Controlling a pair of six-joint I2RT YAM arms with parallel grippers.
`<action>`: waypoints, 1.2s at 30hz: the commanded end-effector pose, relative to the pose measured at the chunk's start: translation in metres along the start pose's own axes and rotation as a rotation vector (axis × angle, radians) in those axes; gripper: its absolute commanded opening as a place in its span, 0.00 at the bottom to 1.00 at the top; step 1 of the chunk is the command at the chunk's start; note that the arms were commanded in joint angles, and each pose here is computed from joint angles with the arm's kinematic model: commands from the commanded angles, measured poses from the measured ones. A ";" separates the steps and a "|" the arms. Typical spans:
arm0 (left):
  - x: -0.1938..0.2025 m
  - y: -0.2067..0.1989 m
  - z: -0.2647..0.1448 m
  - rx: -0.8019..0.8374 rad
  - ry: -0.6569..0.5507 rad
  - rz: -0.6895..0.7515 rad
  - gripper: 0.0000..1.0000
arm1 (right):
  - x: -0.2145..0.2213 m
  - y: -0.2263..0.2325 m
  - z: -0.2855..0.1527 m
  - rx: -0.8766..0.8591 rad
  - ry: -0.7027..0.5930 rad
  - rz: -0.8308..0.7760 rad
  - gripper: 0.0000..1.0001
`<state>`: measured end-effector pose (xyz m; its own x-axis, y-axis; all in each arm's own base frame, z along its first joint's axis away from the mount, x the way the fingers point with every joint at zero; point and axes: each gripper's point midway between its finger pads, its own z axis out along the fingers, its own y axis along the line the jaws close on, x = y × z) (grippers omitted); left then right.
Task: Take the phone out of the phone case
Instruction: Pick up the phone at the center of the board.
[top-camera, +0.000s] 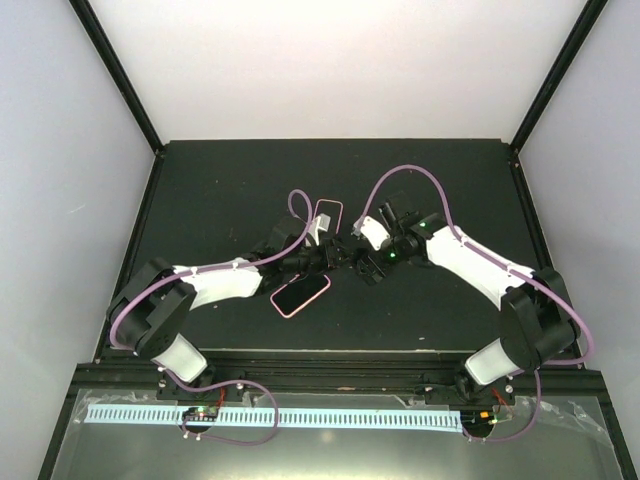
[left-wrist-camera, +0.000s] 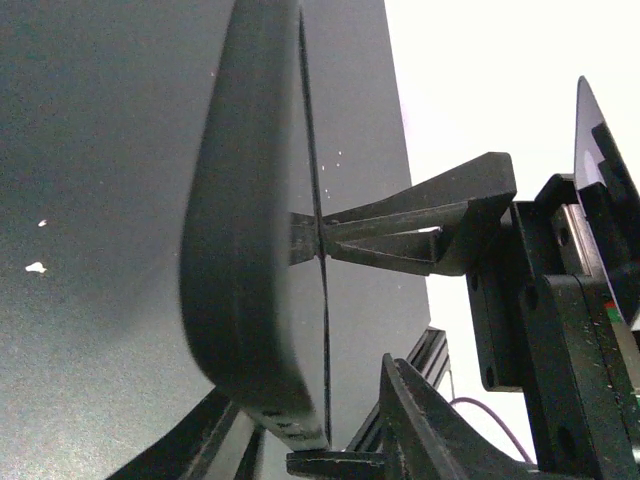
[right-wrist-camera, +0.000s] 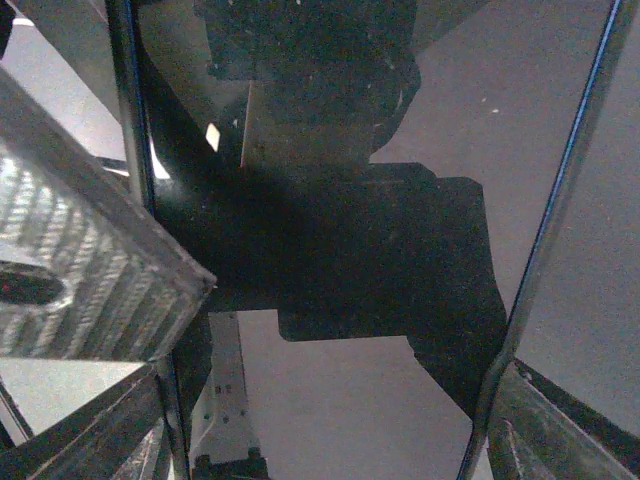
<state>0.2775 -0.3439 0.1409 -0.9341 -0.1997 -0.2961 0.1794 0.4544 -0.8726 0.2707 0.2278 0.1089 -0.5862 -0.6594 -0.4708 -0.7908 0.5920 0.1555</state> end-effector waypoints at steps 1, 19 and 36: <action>-0.017 -0.028 0.005 0.077 -0.042 0.039 0.29 | -0.019 0.011 -0.007 0.001 -0.077 -0.051 0.58; -0.032 -0.024 -0.001 0.020 -0.125 0.063 0.09 | -0.022 0.018 -0.012 -0.002 -0.098 -0.065 0.59; 0.010 -0.096 -0.095 0.107 0.046 0.638 0.02 | -0.035 0.081 -0.095 -0.225 -0.213 -0.221 0.94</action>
<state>0.2515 -0.3233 0.2198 -0.8035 -0.0350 -0.5943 0.5191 0.4473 -0.7283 0.2402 0.2546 0.1796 -0.4441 -0.6412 -0.6258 -0.8816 0.4374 0.1775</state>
